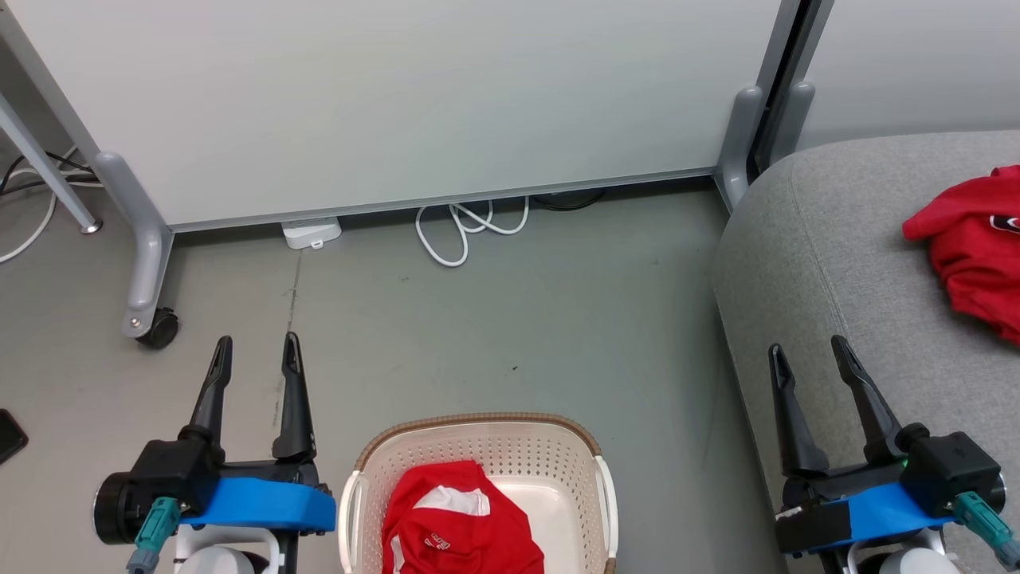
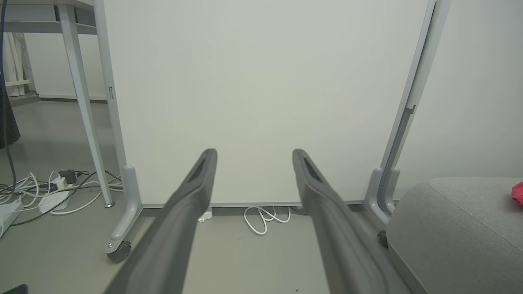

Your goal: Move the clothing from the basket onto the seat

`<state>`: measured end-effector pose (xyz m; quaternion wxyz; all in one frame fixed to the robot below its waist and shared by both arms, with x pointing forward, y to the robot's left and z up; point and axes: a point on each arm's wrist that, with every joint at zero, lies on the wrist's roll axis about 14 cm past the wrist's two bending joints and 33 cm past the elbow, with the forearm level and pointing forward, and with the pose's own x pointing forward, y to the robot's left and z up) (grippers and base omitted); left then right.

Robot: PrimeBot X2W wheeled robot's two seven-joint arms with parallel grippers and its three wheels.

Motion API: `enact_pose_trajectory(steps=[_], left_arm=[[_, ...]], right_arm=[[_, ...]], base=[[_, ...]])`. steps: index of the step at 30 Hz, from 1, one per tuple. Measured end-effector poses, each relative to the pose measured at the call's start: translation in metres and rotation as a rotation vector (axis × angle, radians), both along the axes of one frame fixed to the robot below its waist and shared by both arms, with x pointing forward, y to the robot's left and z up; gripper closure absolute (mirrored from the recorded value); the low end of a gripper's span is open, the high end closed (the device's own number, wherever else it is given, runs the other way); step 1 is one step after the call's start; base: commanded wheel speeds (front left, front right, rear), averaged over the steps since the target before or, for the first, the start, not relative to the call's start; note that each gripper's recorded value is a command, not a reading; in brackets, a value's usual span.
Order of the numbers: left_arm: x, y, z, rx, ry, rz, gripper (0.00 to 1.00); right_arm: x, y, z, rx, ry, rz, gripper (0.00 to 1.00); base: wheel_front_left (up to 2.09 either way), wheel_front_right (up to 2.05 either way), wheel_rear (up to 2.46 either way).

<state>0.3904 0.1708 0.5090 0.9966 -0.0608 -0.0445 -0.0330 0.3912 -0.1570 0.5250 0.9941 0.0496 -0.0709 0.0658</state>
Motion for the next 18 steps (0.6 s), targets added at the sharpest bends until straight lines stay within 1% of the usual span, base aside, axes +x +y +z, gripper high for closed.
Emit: enact_pose_trajectory(steps=[4,8,11,18], left_arm=[[0.004,-0.007,-0.004,0.006,0.013,-0.027,0.00],[0.017,-0.025,-0.007,0.023,0.023,-0.095,0.00],[0.028,-0.037,-0.018,0.063,0.057,-0.152,0.00],[0.049,-0.082,-0.065,0.173,0.193,-0.369,0.00]], right_arm=[[0.001,0.000,-0.002,0.000,0.005,0.001,0.00],[0.007,0.001,-0.001,0.001,0.000,0.002,0.00],[0.015,0.002,0.005,-0.003,-0.019,0.005,0.00],[0.035,0.005,0.007,-0.025,-0.034,0.028,0.00]], base=[[0.00,0.00,0.00],[0.00,0.00,0.00],[0.00,0.00,0.00],[0.00,0.00,0.00]])
